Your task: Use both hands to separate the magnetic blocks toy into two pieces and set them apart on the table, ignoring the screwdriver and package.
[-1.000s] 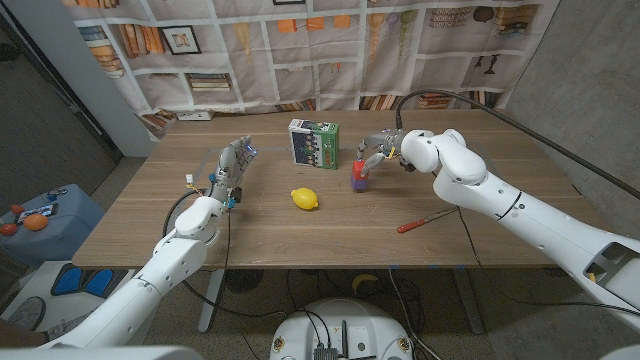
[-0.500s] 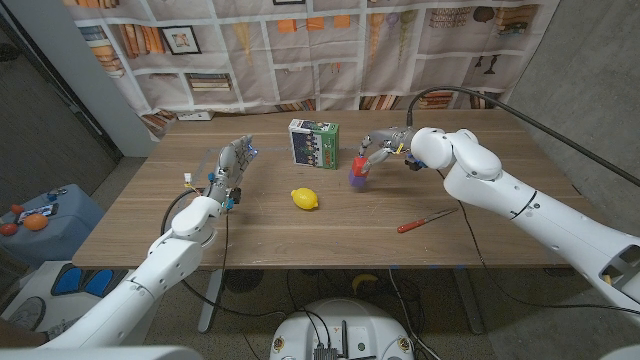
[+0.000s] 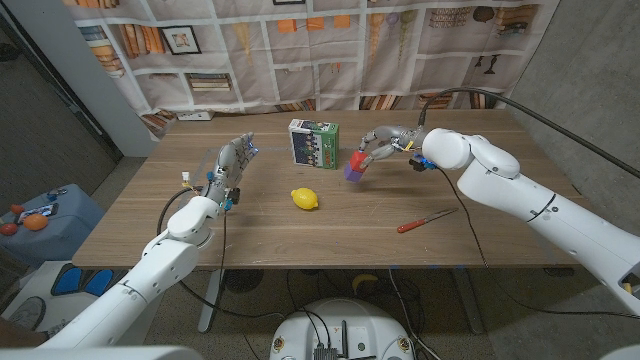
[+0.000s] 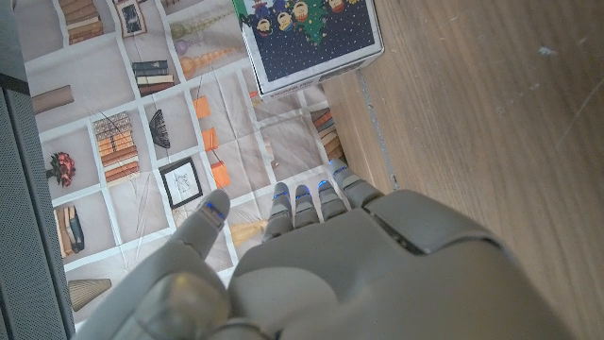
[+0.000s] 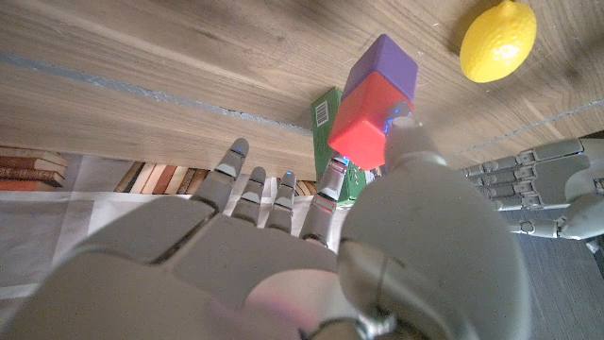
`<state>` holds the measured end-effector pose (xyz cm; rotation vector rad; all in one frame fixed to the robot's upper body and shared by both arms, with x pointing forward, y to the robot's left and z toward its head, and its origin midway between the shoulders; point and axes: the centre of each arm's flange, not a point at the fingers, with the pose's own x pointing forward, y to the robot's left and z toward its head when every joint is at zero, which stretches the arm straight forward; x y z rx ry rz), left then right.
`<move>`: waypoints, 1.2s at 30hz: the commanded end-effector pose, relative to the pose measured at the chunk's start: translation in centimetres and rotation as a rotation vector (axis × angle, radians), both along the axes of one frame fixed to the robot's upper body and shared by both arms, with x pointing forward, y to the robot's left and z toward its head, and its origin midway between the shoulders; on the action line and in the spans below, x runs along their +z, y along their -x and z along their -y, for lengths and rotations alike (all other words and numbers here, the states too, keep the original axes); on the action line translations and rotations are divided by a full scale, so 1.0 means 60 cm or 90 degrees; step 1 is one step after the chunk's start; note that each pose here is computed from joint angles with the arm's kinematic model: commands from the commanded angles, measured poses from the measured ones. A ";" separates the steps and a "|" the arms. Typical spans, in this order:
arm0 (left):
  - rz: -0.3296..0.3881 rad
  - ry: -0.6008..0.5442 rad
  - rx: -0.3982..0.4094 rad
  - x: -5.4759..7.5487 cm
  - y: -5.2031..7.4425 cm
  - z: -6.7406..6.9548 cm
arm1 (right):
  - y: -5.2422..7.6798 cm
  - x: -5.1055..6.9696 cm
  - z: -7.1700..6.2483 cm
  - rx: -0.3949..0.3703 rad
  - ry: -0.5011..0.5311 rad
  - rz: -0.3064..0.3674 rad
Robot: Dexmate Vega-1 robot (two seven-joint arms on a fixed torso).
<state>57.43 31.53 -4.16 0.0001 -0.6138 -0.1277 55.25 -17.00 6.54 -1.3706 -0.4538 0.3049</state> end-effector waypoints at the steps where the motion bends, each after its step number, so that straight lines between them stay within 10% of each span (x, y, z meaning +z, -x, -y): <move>1: 0.018 -0.032 -0.015 0.012 0.021 0.007 | 0.012 -0.005 0.028 0.049 -0.120 -0.018; 20: 0.028 -0.068 -0.048 0.006 0.075 0.020 | 0.018 -0.034 0.054 0.133 -0.279 -0.034; 36: 0.026 -0.140 -0.122 0.030 0.082 0.037 | 0.007 -0.061 0.068 0.209 -0.420 -0.049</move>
